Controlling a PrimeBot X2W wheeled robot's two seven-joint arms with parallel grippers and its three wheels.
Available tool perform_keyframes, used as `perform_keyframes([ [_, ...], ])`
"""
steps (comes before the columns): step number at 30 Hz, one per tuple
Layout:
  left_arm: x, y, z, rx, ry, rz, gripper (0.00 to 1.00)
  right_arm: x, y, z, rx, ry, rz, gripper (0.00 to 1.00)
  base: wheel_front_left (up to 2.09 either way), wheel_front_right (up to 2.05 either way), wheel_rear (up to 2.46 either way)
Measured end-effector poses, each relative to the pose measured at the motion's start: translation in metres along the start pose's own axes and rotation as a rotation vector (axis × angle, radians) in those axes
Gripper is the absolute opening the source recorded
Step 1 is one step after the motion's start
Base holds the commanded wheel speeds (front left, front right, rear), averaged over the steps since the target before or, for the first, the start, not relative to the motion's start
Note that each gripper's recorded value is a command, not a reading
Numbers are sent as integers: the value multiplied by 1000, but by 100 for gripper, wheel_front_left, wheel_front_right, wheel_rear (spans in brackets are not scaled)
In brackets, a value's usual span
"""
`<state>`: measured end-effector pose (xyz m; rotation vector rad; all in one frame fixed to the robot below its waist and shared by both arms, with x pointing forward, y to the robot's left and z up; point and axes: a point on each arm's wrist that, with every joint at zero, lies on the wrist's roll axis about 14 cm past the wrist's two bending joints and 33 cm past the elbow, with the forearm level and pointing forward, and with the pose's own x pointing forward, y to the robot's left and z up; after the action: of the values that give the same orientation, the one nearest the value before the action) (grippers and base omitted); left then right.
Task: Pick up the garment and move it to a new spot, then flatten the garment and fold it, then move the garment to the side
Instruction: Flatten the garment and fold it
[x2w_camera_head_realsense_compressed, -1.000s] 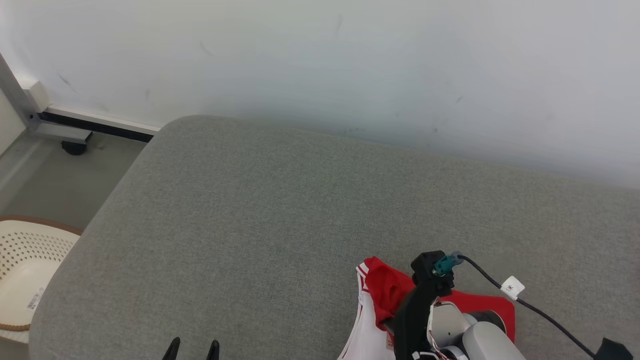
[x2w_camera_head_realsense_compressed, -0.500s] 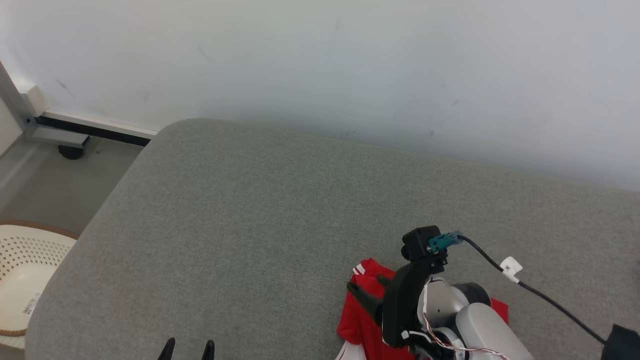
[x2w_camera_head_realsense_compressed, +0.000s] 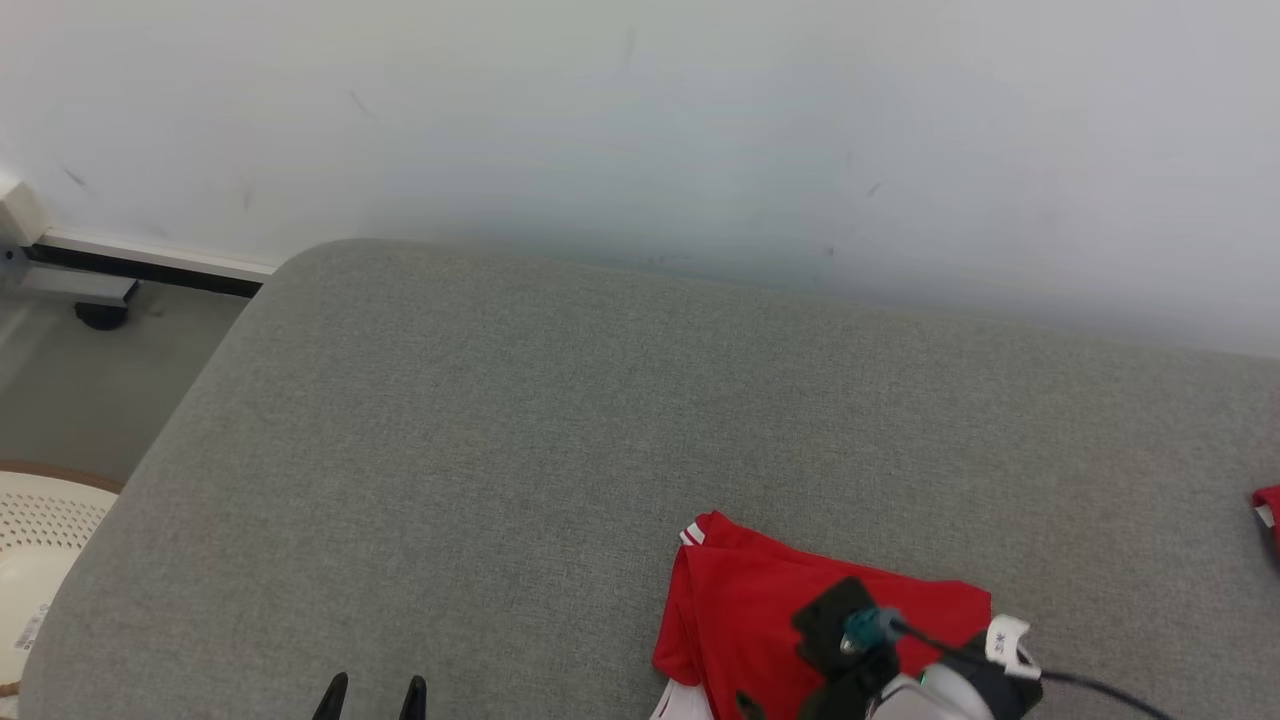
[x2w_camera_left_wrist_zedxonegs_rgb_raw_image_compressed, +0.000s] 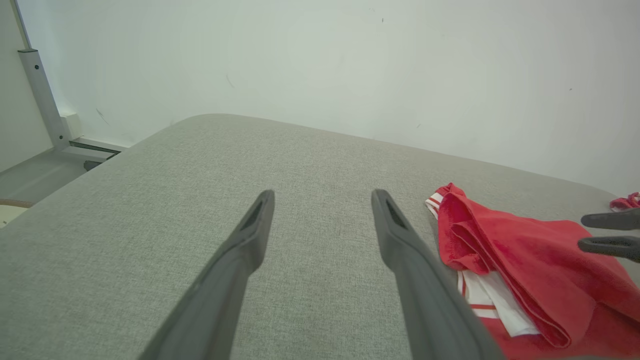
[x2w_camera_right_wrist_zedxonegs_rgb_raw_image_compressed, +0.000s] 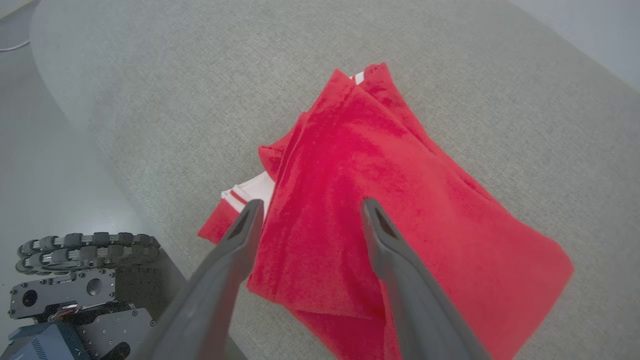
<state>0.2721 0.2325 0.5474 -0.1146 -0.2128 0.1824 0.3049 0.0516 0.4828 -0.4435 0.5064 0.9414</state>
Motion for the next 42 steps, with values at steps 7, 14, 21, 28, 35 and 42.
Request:
perform_keyframes([
  [7,4,-3,-2,-5,4,-8,100,-9,31,-18,-31,-66,10,100,0,0,0],
  [14,7,-7,-6,-13,14,-16,100,-7,29,-39,-63,-97,-40,100,0,0,0],
  [21,10,-11,-8,-15,21,-25,100,7,29,-59,-62,-70,-26,100,0,0,0],
  [28,9,-8,-10,-14,30,-13,100,21,43,-66,-127,-44,45,100,0,0,0],
  [35,8,-7,-10,-13,30,-8,100,24,38,-69,-169,-32,34,0,0,0,0],
  [42,8,-8,-9,-14,24,-9,100,21,44,-76,-179,-13,46,0,0,0,0],
])
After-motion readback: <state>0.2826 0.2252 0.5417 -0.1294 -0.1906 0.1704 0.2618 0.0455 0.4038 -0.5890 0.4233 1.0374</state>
